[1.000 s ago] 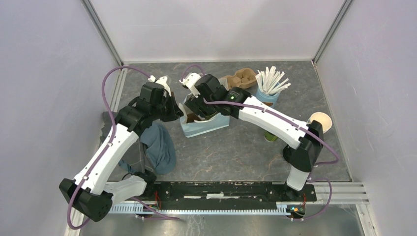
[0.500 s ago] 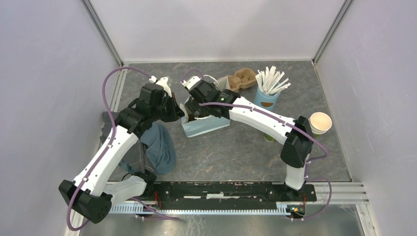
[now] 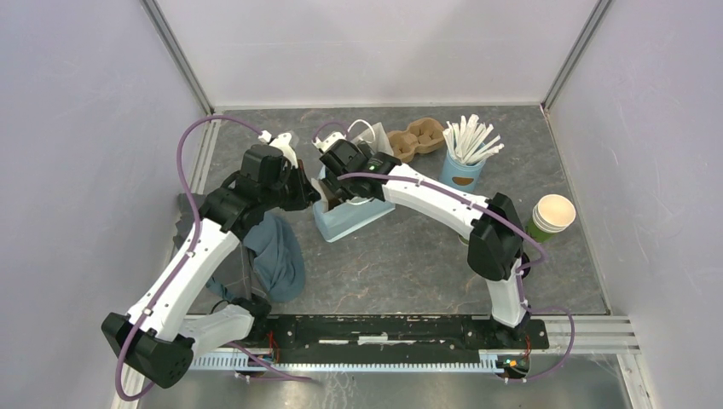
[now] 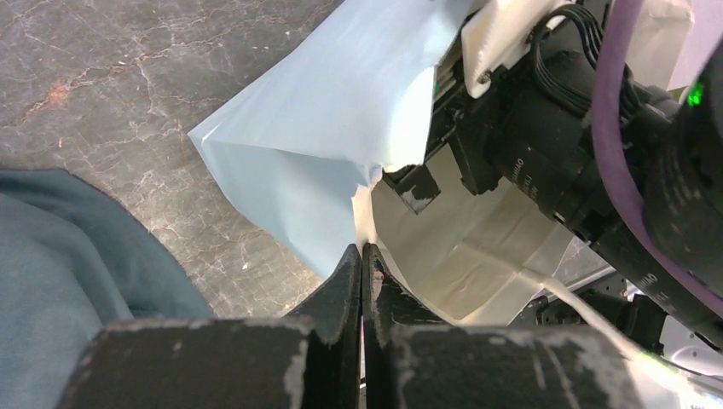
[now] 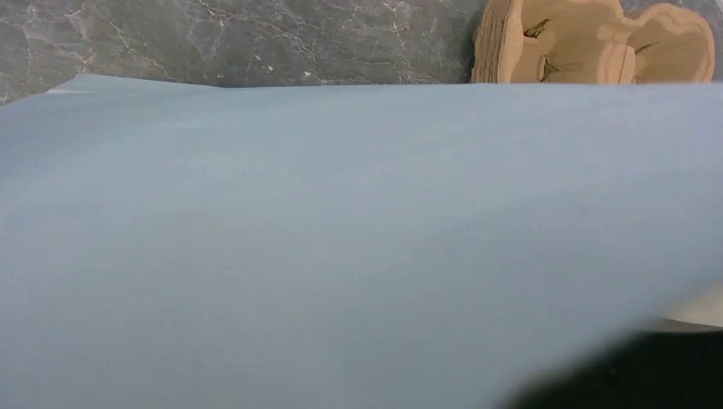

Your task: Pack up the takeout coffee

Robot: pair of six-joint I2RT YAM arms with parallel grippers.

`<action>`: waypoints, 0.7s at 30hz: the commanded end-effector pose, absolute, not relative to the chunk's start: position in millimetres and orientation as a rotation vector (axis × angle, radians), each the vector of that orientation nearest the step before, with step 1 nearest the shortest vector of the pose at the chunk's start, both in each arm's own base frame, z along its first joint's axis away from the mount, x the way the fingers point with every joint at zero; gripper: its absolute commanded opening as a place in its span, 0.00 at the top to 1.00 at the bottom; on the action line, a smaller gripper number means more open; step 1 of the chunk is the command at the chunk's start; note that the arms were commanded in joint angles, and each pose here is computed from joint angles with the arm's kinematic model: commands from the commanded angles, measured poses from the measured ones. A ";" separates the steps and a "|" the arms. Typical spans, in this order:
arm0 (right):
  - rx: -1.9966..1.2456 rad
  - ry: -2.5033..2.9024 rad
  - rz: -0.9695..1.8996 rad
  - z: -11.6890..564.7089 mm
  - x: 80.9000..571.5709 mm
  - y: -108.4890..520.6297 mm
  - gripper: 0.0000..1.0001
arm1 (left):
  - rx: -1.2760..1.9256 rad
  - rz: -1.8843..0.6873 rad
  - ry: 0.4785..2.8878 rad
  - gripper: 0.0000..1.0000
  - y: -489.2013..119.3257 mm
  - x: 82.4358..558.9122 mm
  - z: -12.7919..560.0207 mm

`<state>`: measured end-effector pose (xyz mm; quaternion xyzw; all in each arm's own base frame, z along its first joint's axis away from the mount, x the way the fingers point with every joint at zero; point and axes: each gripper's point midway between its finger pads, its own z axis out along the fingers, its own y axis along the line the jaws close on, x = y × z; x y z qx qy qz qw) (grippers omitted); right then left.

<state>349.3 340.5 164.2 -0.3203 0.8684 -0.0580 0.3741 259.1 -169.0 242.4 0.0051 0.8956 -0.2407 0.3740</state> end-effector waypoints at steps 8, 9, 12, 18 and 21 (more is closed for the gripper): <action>-0.801 2.110 -0.089 199.0 369.0 357.8 0.31 | 0.074 -0.597 2.305 0.98 -168.9 257.3 236.3; -0.798 2.096 -0.078 205.6 369.0 358.1 0.33 | 0.068 -0.591 2.308 0.98 -168.1 257.6 235.5; -0.781 2.054 -0.045 226.3 368.7 358.0 0.39 | 0.052 -0.569 2.320 0.98 -165.6 259.1 232.7; -0.734 1.978 0.026 262.7 362.0 352.3 0.44 | 0.008 -0.516 2.332 0.98 -158.9 263.3 230.9; -0.712 1.955 0.045 274.7 359.0 347.7 0.47 | -0.002 -0.514 2.333 0.98 -158.9 264.2 231.0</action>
